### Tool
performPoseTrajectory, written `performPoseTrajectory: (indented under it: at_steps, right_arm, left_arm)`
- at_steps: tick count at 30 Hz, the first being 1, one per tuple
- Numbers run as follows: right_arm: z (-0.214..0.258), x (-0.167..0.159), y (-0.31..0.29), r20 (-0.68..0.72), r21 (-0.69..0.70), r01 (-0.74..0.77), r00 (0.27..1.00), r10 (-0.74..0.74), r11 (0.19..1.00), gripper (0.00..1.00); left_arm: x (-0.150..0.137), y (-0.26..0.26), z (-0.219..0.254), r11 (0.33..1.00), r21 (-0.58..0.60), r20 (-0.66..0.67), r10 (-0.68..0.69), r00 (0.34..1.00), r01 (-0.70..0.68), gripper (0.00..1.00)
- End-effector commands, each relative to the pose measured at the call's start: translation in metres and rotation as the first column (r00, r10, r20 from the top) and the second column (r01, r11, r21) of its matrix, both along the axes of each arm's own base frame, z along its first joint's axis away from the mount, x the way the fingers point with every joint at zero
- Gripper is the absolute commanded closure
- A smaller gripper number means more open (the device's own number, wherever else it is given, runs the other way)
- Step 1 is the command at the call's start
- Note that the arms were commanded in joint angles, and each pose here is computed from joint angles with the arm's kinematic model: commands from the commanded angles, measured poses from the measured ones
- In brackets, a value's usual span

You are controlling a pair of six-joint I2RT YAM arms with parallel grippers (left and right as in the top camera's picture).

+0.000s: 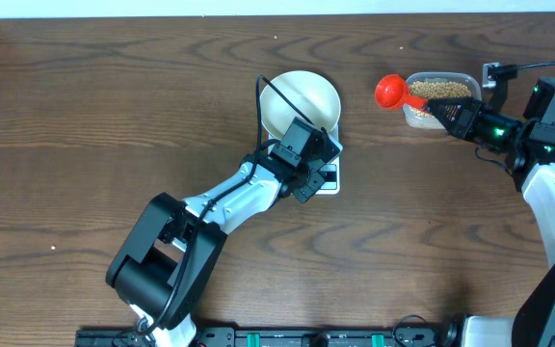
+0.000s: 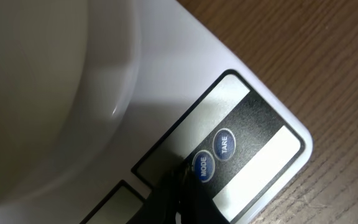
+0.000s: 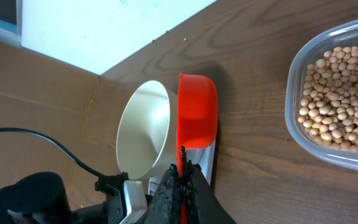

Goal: Scoop item into bowl and weigh 50g on scale

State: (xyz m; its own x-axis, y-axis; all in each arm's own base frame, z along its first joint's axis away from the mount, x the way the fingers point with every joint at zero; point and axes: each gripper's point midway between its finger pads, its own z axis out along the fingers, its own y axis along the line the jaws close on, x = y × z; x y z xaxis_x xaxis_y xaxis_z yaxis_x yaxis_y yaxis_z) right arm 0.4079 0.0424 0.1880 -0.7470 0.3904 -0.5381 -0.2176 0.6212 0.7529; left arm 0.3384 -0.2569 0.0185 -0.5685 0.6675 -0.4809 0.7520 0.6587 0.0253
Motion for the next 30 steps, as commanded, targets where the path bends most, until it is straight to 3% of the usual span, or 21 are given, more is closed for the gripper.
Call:
performPoseTrajectory:
  at_steps: [1, 30]
  right_arm:
    - [0.008, 0.0, -0.002, 0.035, -0.021, -0.007, 0.999, 0.007, 1.0, 0.99]
    - [0.007, -0.001, -0.002, 0.033, -0.026, -0.011, 0.999, 0.012, 1.0, 0.99]
  left_arm:
    - [-0.01, 0.005, -0.019, 0.999, 0.032, -0.039, -0.015, 0.999, 0.017, 0.93]
    - [-0.007, 0.015, -0.036, 0.999, 0.018, -0.1, 0.045, 0.994, -0.043, 0.93]
